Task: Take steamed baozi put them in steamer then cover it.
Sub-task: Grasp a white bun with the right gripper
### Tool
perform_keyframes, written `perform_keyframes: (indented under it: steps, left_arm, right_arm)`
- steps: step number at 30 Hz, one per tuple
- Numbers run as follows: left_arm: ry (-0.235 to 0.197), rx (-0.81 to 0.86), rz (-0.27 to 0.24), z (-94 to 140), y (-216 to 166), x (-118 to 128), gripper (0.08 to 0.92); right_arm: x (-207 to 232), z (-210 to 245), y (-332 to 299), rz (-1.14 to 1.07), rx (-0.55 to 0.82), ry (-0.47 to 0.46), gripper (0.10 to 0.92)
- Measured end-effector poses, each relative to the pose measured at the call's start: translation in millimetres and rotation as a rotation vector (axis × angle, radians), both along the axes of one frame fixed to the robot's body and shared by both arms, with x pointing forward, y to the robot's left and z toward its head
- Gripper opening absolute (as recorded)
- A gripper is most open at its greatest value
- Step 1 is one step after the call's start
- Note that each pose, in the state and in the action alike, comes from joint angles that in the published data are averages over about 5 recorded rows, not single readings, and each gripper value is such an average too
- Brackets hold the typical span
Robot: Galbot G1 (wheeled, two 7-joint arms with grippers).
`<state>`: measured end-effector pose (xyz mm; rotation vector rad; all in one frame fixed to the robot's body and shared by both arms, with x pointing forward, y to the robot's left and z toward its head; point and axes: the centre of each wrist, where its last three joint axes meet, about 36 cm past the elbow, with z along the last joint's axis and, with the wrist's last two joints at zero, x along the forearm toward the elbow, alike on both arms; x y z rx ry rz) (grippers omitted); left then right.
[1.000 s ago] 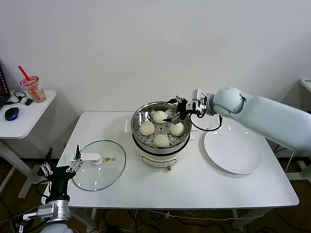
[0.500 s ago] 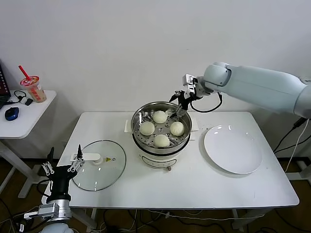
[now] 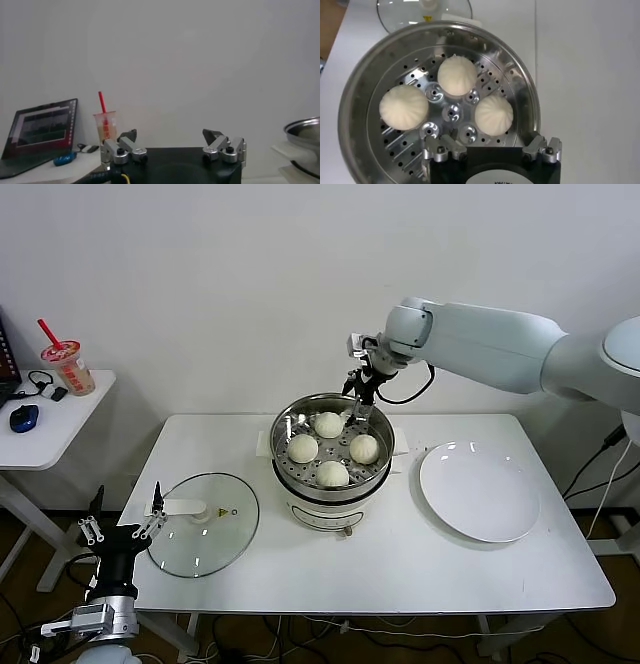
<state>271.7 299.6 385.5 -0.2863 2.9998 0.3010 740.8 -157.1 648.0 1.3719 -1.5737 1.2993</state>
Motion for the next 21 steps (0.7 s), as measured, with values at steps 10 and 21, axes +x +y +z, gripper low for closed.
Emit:
perform_keyframes:
  steps: [10,21]
  left_arm:
    - [0.008,0.014,-0.006,-5,5,-2,0.823]
    - [0.013,0.024,-0.012,-10,9,-4,0.823]
  right_arm:
    - [13,-22,18,0.008,-0.034,-0.007,0.823]
    - [22,-51,35,0.016,-0.053,-0.014,0.823]
